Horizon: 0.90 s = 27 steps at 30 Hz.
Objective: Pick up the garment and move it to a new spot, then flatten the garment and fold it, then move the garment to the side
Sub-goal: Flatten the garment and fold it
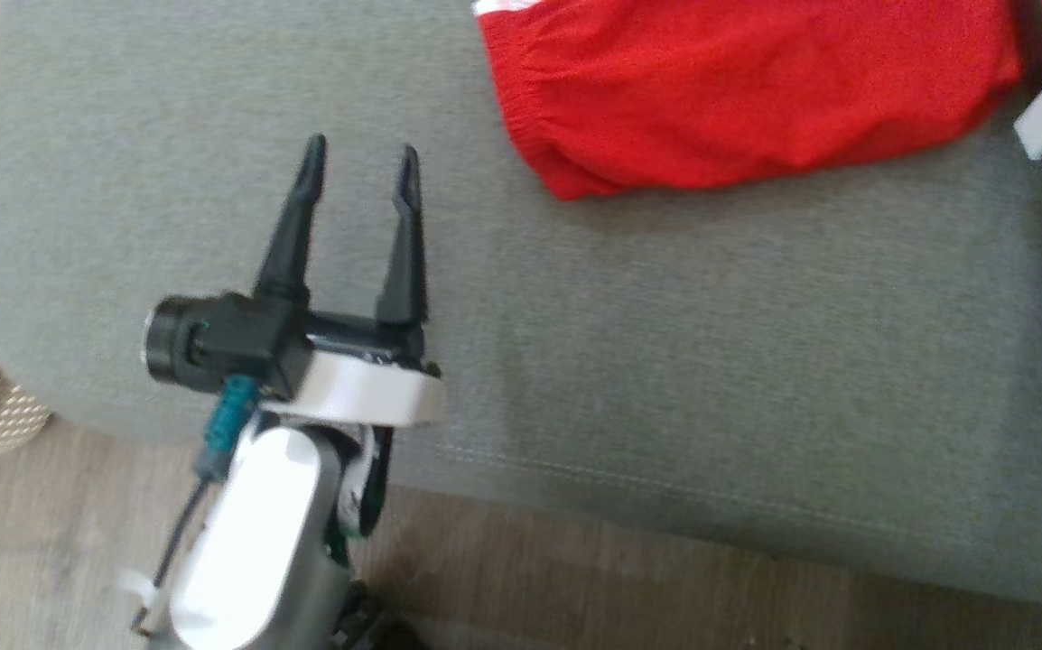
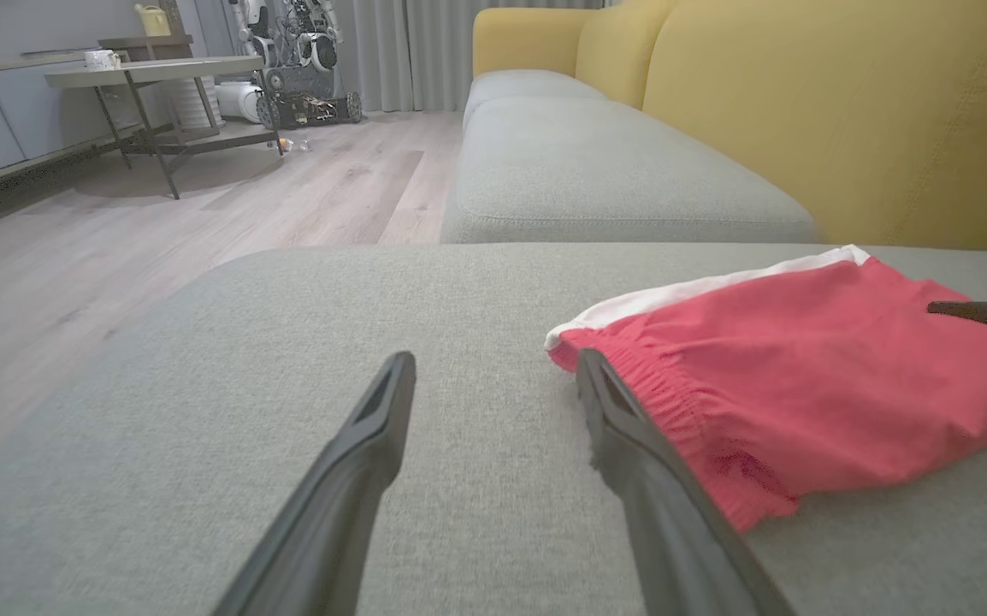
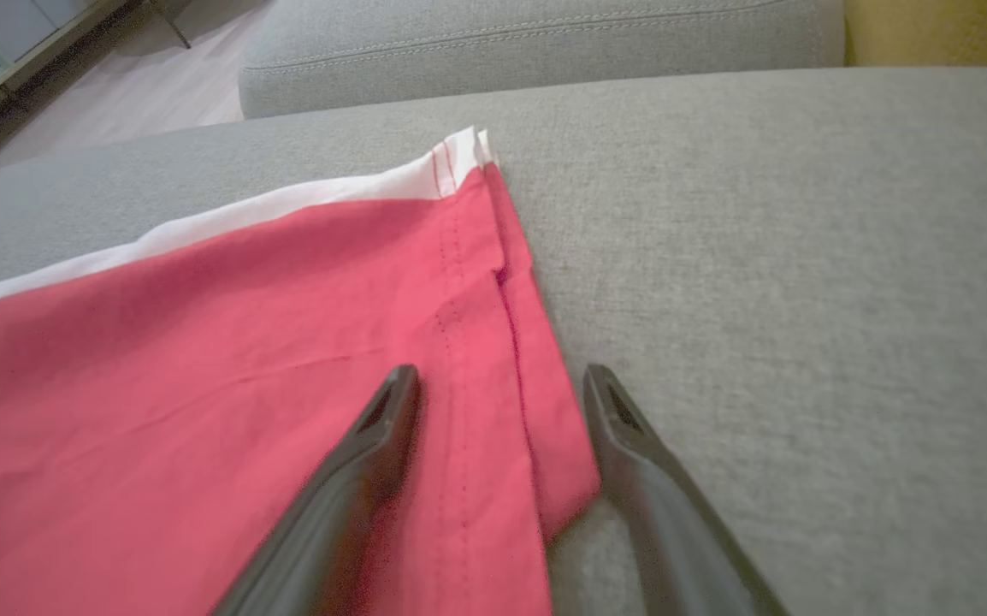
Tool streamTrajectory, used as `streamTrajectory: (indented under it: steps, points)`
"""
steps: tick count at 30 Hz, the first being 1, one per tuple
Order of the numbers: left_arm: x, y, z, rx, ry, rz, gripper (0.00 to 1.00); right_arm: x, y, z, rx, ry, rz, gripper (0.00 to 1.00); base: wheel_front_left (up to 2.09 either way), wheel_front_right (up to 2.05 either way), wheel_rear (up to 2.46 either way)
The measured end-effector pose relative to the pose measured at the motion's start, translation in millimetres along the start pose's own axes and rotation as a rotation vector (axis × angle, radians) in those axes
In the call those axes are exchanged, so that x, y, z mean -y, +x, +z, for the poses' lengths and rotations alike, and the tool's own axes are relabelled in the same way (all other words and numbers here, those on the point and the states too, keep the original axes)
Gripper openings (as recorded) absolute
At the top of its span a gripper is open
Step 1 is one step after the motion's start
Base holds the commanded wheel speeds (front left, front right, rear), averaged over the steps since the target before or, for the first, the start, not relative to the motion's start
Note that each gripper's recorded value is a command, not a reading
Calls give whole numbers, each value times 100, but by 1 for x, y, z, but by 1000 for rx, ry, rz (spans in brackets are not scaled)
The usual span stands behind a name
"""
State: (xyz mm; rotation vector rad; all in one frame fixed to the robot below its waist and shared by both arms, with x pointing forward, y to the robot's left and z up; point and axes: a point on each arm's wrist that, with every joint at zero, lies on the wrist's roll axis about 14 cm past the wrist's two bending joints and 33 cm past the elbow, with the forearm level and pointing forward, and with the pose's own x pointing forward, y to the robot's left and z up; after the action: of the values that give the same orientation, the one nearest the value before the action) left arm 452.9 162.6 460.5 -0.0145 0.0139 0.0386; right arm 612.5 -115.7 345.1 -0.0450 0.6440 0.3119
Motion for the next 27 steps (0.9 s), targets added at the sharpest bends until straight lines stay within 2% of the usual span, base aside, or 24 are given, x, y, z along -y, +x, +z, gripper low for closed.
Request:
streamTrajectory:
  steps: [4, 8, 9, 10, 11, 12, 21, 27]
  points:
    - [-4, -14, 2, -4, 30, 17, 100, 9, 12, 11, 8, -50, -34, 100, 0, 0, 0]
    - [-6, -24, 4, -8, 51, 30, 100, 9, 20, 13, -15, -50, -47, 100, 0, 0, 0]
    - [-7, -26, 4, -9, 53, 35, 100, 9, 21, 12, -23, -51, -49, 94, 0, 0, 0]
    - [-8, -27, 5, -8, 55, 40, 100, 9, 20, 12, -27, -50, -50, 56, 0, 0, 0]
    - [-8, -29, 6, -7, 57, 46, 100, 9, 20, 11, -34, -48, -51, 33, 0, 0, 0]
    - [-9, -31, 6, -8, 56, 48, 100, 9, 19, 12, -33, -47, -52, 0, 0, 0, 0]
    - [6, -29, 16, 28, 62, 8, 100, 24, -5, 21, 50, 11, -88, 0, 0, 0, 0]
    - [27, -34, 21, 45, 50, -58, 100, 70, -43, 39, 117, 12, -193, 0, 0, 0, 0]
